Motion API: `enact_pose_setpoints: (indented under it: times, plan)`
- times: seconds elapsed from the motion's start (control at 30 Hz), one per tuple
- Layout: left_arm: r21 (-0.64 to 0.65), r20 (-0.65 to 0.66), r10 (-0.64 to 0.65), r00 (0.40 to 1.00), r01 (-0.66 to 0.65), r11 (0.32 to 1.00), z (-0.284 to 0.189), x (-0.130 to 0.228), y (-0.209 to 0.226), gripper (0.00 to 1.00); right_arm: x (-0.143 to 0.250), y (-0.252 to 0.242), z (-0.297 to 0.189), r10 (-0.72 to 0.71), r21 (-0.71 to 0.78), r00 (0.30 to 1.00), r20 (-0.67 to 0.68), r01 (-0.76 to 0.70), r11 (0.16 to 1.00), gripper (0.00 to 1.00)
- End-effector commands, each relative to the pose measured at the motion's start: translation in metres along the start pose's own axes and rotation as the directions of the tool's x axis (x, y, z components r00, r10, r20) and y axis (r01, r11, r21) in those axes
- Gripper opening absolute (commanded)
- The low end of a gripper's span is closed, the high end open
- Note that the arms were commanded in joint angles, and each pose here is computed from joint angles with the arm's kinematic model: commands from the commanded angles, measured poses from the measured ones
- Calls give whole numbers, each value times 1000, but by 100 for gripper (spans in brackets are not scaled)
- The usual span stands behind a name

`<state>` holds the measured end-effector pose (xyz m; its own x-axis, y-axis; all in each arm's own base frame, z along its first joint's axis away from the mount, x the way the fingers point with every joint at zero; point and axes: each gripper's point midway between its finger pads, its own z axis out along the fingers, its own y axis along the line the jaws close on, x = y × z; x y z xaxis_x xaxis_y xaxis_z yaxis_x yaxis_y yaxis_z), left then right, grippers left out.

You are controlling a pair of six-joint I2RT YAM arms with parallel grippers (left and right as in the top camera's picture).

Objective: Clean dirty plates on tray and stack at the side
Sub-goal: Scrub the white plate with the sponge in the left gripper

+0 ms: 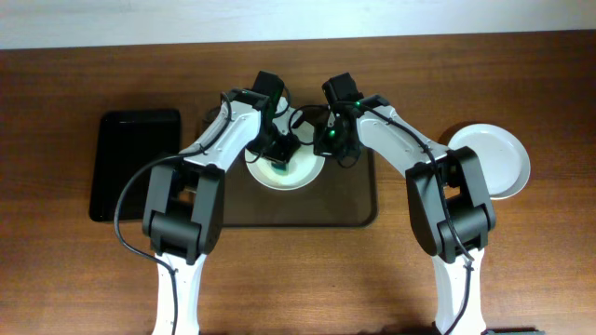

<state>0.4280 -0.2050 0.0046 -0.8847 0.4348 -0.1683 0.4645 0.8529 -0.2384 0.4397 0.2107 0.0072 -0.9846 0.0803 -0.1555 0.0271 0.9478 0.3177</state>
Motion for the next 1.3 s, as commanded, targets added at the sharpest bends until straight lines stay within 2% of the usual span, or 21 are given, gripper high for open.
enact_pose_setpoints:
  times: [0.0, 0.1, 0.17, 0.27, 0.3, 0.33, 0.37, 0.43, 0.47, 0.57, 0.67, 0.77, 0.83, 0.93, 1.03, 1.27]
  plan:
    - [-285, -23, -193, 981, 179, 942, 24, 18, 56, 1, 6, -12, 10, 21, 43, 1000, -18, -20, 999, 4]
    - [-443, 3, -282, 960, 254, 860, 13, 28, 81, 1, 6, -12, 10, 21, 43, 1000, -18, -20, 999, 4]
    - [-551, -23, -353, 935, 283, 785, 2, 50, 95, 1, 6, -12, 10, 21, 43, 1000, -18, -20, 999, 4]
    - [-556, -103, -366, 925, 251, 792, -1, 68, 90, 1, 6, -12, 10, 21, 42, 1000, -18, -20, 999, 4]
    - [-496, -146, -322, 935, 213, 842, 5, 68, 81, 1, 6, -12, 10, 21, 43, 1000, -18, -20, 999, 4]
    - [-329, -200, -208, 957, 134, 935, 16, 62, 56, 1, 6, -12, 10, 21, 42, 1000, -18, -20, 999, 4]
    - [-166, -215, -97, 972, 62, 984, 23, 56, 32, 1, 6, -12, 10, 21, 43, 1000, -18, -20, 999, 4]
    - [95, -182, 66, 981, -50, 994, 26, 48, -8, 1, 6, -12, 10, 21, 43, 1000, -18, -20, 999, 4]
    - [168, -161, 105, 981, -78, 983, 25, 47, -20, 1, 6, -12, 10, 21, 43, 1000, -19, -20, 999, 4]
    - [185, -163, 73, 984, -42, 982, 23, 46, -22, 1, 6, -12, 10, 21, 43, 1000, -19, -20, 999, 4]
    - [155, -178, -123, 976, 151, 976, 9, 37, -13, 1, 6, -12, 10, 21, 43, 1000, -18, -20, 999, 4]
    - [214, -157, -297, 942, 326, 921, -12, 17, -14, 1, 6, -12, 10, 21, 43, 1000, -18, -20, 999, 4]
    - [296, -132, -336, 932, 361, 884, -21, 3, -17, 1, 6, -12, 10, 21, 43, 1000, -18, -20, 999, 4]
    - [395, -123, -447, 886, 457, 797, -34, -13, -10, 1, 6, -12, 10, 21, 43, 1000, -18, -20, 999, 4]
    - [481, -104, -460, 882, 449, 753, -44, -24, -9, 1, 6, -12, 10, 21, 43, 1000, -18, -20, 999, 4]
    - [489, -96, -459, 883, 444, 751, -40, -28, -14, 1, 5, -12, 10, 21, 47, 1000, -16, -20, 999, 4]
